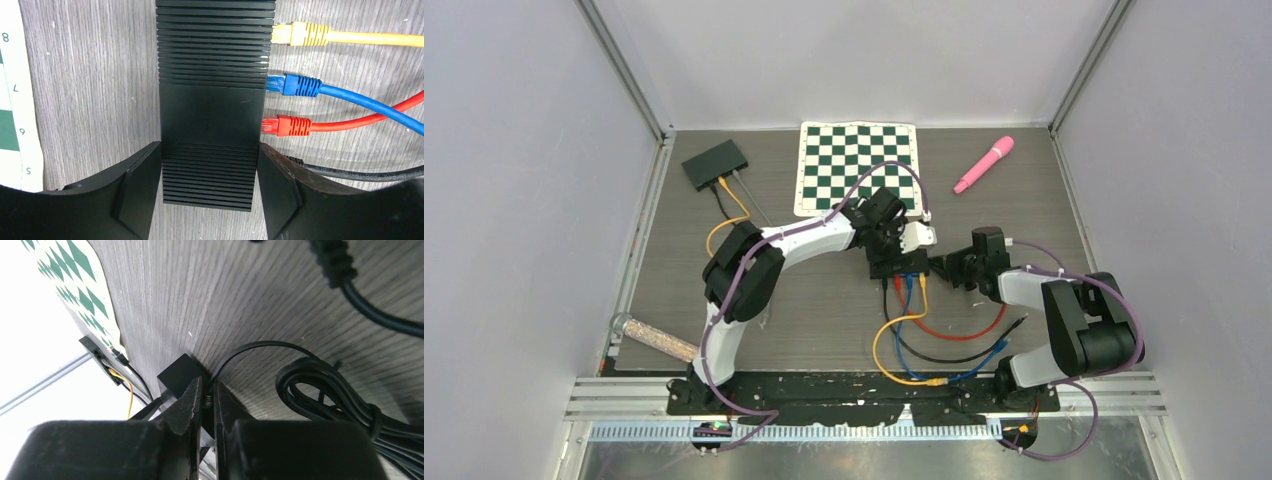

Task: Pull the plug from the switch port
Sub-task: Pull the power from the switch port.

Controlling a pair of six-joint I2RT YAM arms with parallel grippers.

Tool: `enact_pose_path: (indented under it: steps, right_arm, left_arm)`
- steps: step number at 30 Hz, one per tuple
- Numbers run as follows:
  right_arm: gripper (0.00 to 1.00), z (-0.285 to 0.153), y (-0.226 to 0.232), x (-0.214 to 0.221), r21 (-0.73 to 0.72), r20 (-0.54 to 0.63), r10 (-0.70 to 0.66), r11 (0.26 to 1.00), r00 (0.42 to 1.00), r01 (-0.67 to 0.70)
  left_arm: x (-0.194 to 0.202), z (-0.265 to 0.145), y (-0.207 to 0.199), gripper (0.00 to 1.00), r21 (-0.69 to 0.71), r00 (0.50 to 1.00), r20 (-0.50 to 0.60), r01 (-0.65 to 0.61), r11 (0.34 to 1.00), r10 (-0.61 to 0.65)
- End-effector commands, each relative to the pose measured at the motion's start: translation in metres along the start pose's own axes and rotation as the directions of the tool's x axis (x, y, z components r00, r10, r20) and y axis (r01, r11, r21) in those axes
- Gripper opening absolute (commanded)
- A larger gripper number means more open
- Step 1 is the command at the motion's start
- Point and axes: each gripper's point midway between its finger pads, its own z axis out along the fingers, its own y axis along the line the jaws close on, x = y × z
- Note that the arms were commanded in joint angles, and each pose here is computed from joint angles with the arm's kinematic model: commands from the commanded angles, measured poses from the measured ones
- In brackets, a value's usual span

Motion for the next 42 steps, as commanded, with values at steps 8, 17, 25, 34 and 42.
enact_pose_path:
  steps: [8,17,25,34,42]
  right_arm:
    - [0.05,-0.014,0.030,-0.018,-0.111,0.128,-0.127,0.984,0.984,0.142]
    - [0.05,-0.005,0.013,-0.015,-0.022,0.058,-0.149,0.988,0.987,0.150]
    - [0.05,-0.004,0.007,-0.013,-0.030,0.040,-0.115,0.993,0.993,0.116]
    - [0.05,-0.022,0.017,-0.020,0.002,0.000,-0.134,0.991,0.991,0.134]
    - [0.05,-0.016,0.006,-0.016,0.004,-0.046,-0.074,0.997,0.996,0.074]
  left_arm:
    - [0.023,-0.003,-0.016,0.53,0.086,0.996,-0.045,0.077,0.993,-0.073]
    - [0.023,-0.003,-0.015,0.50,0.097,0.996,-0.034,0.084,0.992,-0.081]
    - [0.023,-0.004,-0.014,0.50,0.099,0.996,-0.030,0.088,0.991,-0.085]
    - [0.022,-0.004,-0.014,0.50,0.099,0.996,-0.017,0.089,0.991,-0.088]
    - [0.022,-0.004,-0.012,0.49,0.097,0.995,-0.010,0.103,0.990,-0.102]
